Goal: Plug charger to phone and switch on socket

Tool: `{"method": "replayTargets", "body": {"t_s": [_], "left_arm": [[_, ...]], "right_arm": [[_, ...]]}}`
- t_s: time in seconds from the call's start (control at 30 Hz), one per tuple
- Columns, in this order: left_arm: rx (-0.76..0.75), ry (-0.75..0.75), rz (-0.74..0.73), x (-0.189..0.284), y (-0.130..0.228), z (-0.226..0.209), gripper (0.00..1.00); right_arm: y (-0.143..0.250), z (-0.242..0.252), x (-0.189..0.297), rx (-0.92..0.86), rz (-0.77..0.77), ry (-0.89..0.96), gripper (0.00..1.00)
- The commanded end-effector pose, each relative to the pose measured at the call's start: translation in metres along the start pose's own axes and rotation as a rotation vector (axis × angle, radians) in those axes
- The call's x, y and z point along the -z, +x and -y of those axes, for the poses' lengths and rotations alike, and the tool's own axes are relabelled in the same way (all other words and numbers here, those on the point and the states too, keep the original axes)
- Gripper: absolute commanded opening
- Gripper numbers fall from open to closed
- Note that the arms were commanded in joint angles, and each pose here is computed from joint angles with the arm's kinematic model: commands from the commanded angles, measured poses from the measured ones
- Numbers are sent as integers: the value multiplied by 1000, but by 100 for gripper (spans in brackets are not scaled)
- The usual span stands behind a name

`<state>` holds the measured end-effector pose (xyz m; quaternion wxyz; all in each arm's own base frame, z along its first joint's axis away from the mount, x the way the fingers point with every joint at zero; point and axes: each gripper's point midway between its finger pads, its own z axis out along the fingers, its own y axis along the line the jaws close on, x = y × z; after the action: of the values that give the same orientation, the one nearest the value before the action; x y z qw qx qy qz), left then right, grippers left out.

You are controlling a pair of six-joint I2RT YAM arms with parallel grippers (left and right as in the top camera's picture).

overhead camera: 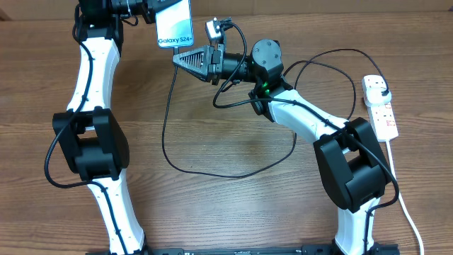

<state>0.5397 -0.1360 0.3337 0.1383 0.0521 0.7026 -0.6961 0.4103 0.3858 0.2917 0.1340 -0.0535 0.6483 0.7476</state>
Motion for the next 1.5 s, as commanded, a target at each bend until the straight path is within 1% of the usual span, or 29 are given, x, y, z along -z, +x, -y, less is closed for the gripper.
{"method": "replayTargets", "body": {"t_s": [0.0, 0.03, 0.2, 0.3, 0.43, 0.47, 0.53, 0.57, 0.67, 0.7, 0.9, 1.03, 1.23, 1.37, 1.47], "left_arm": [[-57, 19, -91, -14, 16, 16, 5], [-57, 19, -91, -14, 16, 16, 4], [-56, 17, -84, -10, 15, 16, 4], [-57, 13, -73, -5, 13, 15, 4], [-58, 8, -55, 5, 9, 14, 4], [-58, 6, -51, 7, 8, 14, 4], [-58, 4, -43, 12, 7, 13, 4], [-58, 3, -39, 14, 6, 13, 4], [-58, -1, -28, 20, 4, 13, 4], [-57, -1, -26, 21, 3, 13, 4], [-54, -4, -17, 26, 2, 12, 4], [-53, -5, -15, 27, 1, 12, 4], [-54, -5, -15, 27, 1, 12, 4], [-54, -5, -15, 27, 1, 12, 4], [-69, -5, -15, 27, 1, 12, 4]], "right_arm": [[-33, -2, 10, 13, 138, 3, 4], [-33, -2, 10, 13, 137, 3, 5], [-32, -2, 10, 13, 131, 3, 19], [-31, -2, 10, 13, 130, 3, 29], [-30, -2, 10, 14, 123, 2, 52], [-30, -2, 10, 15, 120, 1, 61], [-28, -3, 10, 22, 112, -1, 74], [-28, -4, 10, 27, 109, -5, 82], [-27, -7, 10, 39, 105, -14, 97], [-28, -7, 10, 39, 106, -14, 100], [-37, 3, 22, 7, 116, 22, 100], [-44, 24, 36, -33, 119, 92, 100], [-43, 77, 64, -138, 103, 272, 100], [-30, 112, 84, -190, 76, 402, 100], [-18, 137, 101, -234, 61, 505, 98]]}}
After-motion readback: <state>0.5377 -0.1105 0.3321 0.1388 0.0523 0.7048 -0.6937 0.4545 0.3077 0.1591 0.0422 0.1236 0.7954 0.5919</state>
